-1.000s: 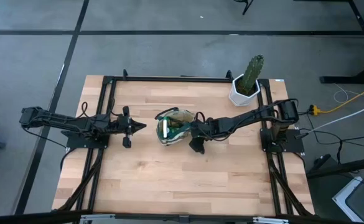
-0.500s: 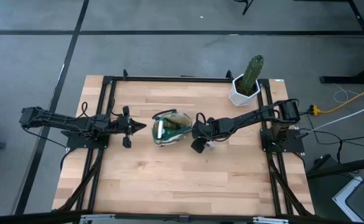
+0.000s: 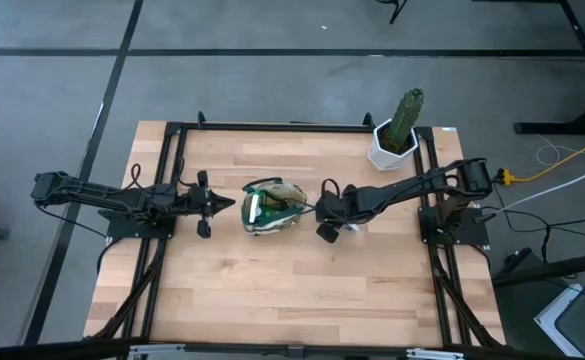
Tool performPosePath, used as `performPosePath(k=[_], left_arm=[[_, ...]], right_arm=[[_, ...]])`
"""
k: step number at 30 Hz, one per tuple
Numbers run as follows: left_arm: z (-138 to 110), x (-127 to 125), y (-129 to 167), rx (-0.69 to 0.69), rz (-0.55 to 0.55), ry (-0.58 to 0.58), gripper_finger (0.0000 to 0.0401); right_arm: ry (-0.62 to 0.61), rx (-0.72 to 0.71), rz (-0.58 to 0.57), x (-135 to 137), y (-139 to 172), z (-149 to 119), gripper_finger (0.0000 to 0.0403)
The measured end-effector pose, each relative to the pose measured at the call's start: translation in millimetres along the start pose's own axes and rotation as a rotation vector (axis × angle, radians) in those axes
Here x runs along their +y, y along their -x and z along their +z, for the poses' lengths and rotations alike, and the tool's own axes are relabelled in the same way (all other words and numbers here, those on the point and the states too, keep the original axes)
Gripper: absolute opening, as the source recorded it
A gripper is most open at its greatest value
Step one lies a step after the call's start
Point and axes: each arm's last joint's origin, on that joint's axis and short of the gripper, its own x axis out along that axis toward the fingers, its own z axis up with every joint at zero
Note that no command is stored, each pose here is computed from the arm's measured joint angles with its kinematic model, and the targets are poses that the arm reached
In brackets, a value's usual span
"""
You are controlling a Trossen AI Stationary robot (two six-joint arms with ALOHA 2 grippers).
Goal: Pick & Place Garden tools in Gardening bag
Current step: Put the trowel into the gardening bag
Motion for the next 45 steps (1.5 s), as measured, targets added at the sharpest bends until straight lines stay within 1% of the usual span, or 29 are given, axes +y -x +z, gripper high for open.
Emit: performPosePath(k=[5, 11, 16, 25, 29, 35, 40, 45], left_arm=[[-1, 0, 0, 0.009, 0.000, -0.002, 0.0004], [-1, 0, 0, 0.010, 0.000, -0.002, 0.0004], [-1, 0, 0, 0.014, 0.001, -0.004, 0.0004], [-1, 0, 0, 0.014, 0.001, -0.004, 0.0004], [-1, 0, 0, 0.014, 0.001, -0.004, 0.0004], [-1, 0, 0, 0.014, 0.000, -0.004, 0.0004], [-1, 0, 0, 0.014, 0.001, -0.003, 0.0004], [-1, 0, 0, 0.014, 0.001, -0.003, 0.0004]], right_arm=[[-0.013, -0.056, -0.043, -8, 22, 2, 0.0067], [-0.054, -0.210, -0.063, -17, 53, 9, 0.0067], [-0.087, -0.314, -0.095, -24, 72, 12, 0.0067], [-0.117, -0.523, -0.163, -24, 86, 24, 0.0066], [-0.106, -0.614, -0.132, -22, 90, 35, 0.0066], [-0.076, -0.810, -0.043, -13, 104, 53, 0.0066], [-0.057, -0.938, 0.006, -7, 116, 61, 0.0066], [-0.030, -1.032, 0.127, -2, 127, 67, 0.0066]])
